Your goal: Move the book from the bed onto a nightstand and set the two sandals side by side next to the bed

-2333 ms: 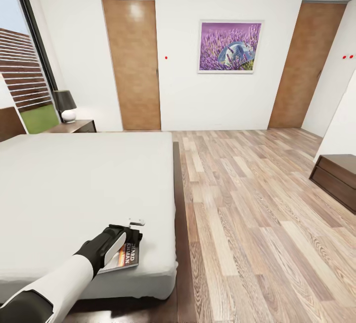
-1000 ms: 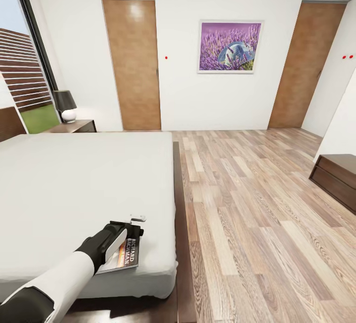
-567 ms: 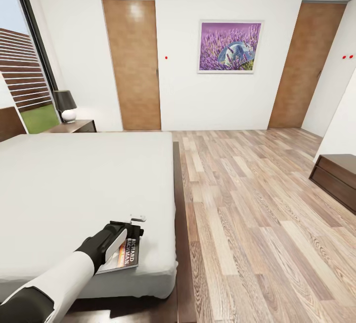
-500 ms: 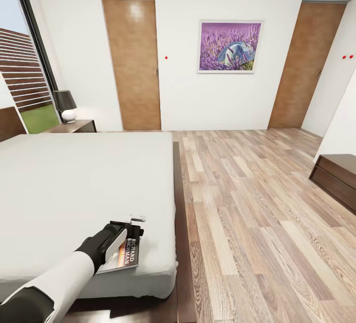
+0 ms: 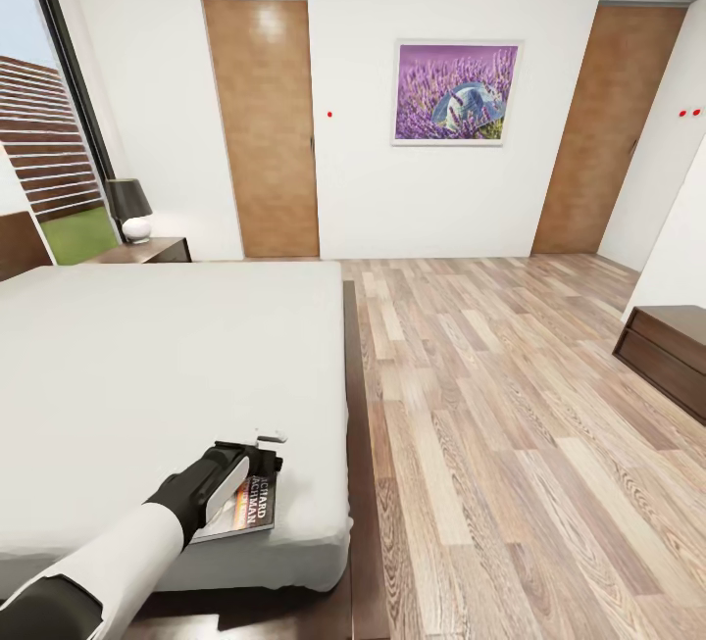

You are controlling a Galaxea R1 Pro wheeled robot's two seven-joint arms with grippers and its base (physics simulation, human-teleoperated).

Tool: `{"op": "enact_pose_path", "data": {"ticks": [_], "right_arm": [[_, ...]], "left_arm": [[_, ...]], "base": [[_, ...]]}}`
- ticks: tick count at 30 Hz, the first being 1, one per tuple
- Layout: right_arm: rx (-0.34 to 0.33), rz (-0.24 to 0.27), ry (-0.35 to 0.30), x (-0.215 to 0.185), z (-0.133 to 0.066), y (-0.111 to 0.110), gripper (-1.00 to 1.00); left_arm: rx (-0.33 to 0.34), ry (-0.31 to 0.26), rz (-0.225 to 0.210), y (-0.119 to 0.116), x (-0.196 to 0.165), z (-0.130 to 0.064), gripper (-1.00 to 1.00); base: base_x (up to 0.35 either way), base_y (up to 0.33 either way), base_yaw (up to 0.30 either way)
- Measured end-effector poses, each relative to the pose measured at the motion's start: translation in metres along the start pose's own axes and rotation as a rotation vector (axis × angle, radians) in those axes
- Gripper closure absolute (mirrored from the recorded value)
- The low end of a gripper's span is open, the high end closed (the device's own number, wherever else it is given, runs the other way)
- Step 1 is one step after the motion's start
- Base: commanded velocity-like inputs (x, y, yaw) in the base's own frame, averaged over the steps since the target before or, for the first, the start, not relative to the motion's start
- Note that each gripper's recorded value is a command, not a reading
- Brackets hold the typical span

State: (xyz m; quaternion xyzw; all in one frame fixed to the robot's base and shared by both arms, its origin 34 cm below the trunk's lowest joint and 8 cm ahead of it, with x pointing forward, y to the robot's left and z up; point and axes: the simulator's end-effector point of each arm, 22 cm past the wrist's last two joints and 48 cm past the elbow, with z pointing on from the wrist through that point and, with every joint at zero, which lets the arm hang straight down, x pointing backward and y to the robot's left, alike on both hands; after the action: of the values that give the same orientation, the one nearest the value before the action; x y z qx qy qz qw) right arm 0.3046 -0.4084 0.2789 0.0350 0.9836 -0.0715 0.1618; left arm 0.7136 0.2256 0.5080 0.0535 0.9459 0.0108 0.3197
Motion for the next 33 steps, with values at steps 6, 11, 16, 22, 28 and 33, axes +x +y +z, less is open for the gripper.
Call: {"op": "enact_pose_path", "data": {"ticks": [6, 11, 16, 22, 28, 33], "right_arm": [[-0.005, 0.004, -0.002, -0.003, 0.001, 0.003, -1.00], [-0.007, 0.005, -0.003, -0.003, 0.001, 0.004, -1.00], [-0.007, 0.006, -0.003, -0.004, 0.001, 0.004, -1.00], [-0.007, 0.005, -0.003, -0.004, 0.001, 0.005, -1.00], [-0.008, 0.005, -0.002, -0.003, 0.001, 0.005, -1.00], [-0.008, 0.005, -0.002, -0.003, 0.001, 0.005, -1.00]], "left_arm": [[-0.001, 0.016, -0.007, 0.003, 0.008, 0.000, -1.00], [-0.003, 0.022, -0.008, 0.004, 0.010, 0.000, -1.00], [-0.004, 0.028, -0.009, 0.004, 0.012, 0.000, -1.00], [-0.005, 0.041, -0.006, 0.005, 0.015, 0.000, -1.00], [-0.004, 0.043, -0.007, 0.004, 0.015, 0.000, -1.00], [-0.004, 0.044, -0.007, 0.004, 0.015, 0.000, -1.00]], "base": [[0.000, 0.000, 0.000], [0.000, 0.000, 0.000], [0.000, 0.000, 0.000], [0.000, 0.000, 0.000], [0.000, 0.000, 0.000], [0.000, 0.000, 0.000]]}}
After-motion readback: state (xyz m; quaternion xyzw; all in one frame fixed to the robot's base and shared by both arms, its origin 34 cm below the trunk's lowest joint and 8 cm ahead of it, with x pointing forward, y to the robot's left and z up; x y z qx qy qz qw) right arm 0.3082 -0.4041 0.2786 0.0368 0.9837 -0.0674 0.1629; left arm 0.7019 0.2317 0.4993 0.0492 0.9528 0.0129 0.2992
